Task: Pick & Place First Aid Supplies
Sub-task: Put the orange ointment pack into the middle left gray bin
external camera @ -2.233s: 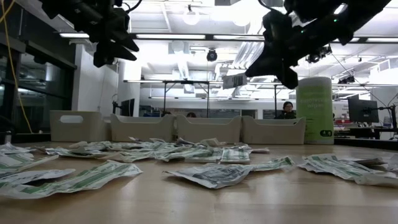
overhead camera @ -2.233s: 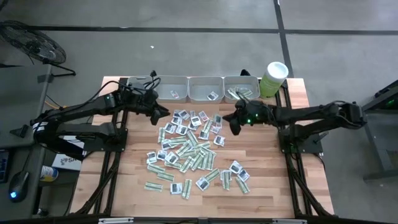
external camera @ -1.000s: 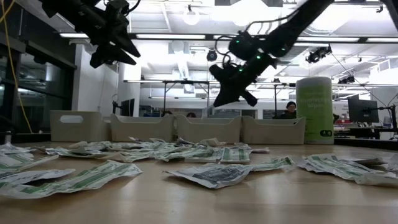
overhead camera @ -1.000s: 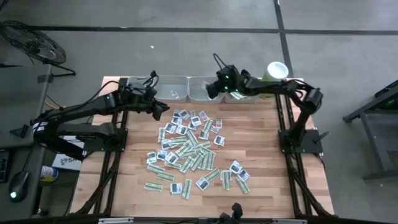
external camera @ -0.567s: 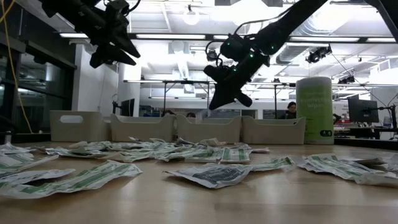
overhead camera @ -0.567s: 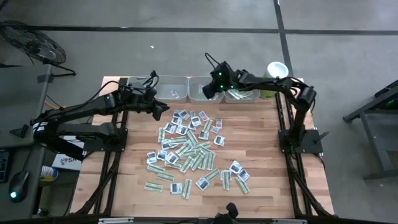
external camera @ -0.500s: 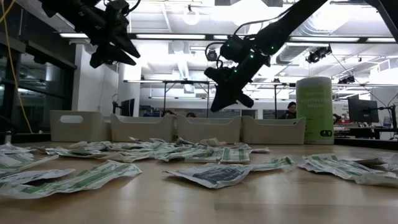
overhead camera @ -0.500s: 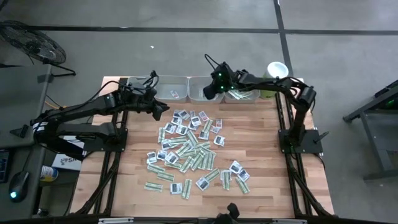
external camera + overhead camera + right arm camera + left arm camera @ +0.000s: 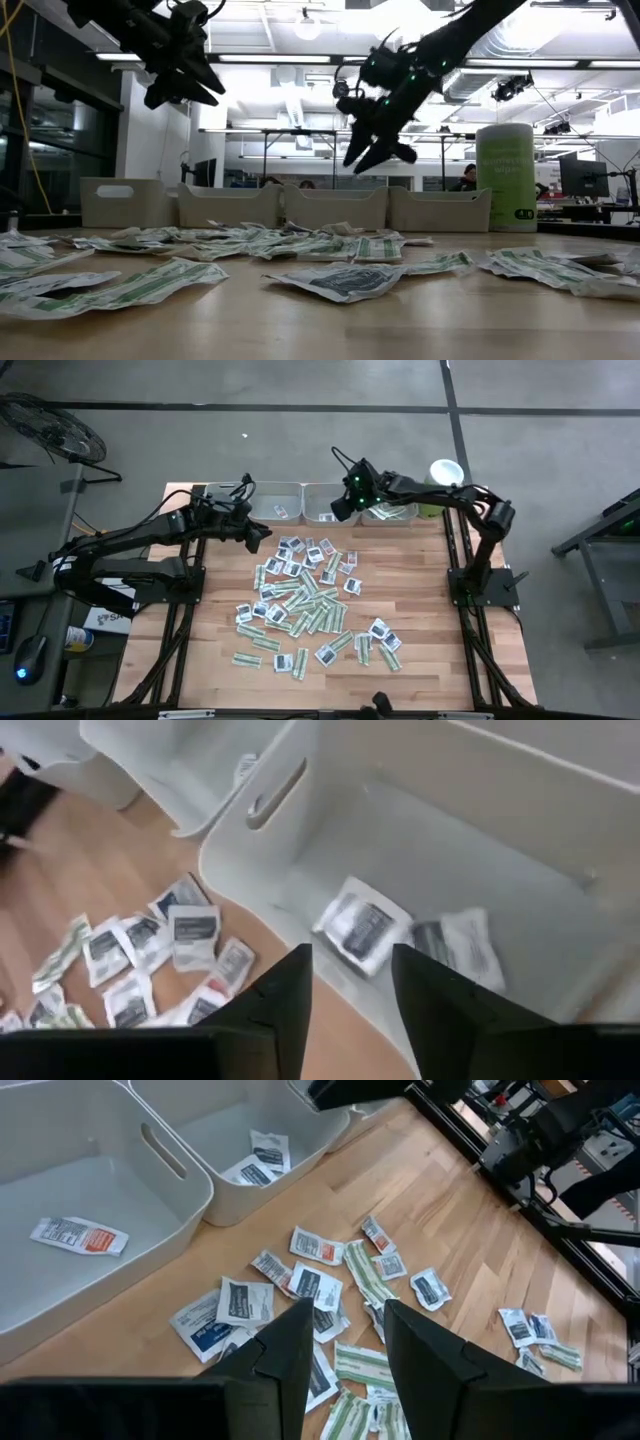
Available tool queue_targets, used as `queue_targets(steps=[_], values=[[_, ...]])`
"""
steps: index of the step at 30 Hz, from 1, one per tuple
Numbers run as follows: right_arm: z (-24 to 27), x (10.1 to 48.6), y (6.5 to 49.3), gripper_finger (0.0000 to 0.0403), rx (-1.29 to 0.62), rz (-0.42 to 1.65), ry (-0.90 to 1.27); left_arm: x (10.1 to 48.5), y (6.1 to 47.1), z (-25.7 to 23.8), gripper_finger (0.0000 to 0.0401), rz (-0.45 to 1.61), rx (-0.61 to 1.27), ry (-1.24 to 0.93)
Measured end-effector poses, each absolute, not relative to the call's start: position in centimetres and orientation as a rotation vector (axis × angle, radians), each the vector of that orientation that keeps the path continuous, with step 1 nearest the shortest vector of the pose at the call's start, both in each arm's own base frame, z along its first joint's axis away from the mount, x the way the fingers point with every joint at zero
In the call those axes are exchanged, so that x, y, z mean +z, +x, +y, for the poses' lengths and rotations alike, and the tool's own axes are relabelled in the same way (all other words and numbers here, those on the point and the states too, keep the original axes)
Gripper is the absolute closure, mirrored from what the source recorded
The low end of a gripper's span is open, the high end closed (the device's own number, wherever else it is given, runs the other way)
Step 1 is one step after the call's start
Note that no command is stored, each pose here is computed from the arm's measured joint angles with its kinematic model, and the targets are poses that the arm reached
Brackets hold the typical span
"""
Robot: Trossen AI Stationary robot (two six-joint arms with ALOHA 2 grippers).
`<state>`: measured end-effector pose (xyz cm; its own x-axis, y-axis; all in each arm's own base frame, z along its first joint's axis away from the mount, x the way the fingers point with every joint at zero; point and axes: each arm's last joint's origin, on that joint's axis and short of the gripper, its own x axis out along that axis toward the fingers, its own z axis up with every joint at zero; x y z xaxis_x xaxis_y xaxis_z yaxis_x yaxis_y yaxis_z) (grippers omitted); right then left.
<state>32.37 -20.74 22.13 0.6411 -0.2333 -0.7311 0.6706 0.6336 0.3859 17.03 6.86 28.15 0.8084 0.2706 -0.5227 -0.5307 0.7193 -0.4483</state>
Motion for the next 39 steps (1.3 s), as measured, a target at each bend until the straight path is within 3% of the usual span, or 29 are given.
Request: queue_targets(steps=[8,14,23,39], values=[[-17.3,26.1,29.6,0.0269,-0.653,0.790,0.709,28.0,17.0,6.6,0.0277,0.500,0.341,-0.537],[-13.1,26.2,29.3,0.0269,-0.605,0.992,0.585,27.5,16.7,6.2,0.0277,0.576,0.259,-0.488],[-8.1,23.8,31.1,0.0269,-0.431,1.112,0.205,27.5,16.7,6.1,0.0277,0.593,0.198,-0.410],[-8.4,18.1,29.9,0.0269,-0.206,1.050,0.112,27.3,16.6,6.1,0.0277,0.611,0.207,-0.437]])
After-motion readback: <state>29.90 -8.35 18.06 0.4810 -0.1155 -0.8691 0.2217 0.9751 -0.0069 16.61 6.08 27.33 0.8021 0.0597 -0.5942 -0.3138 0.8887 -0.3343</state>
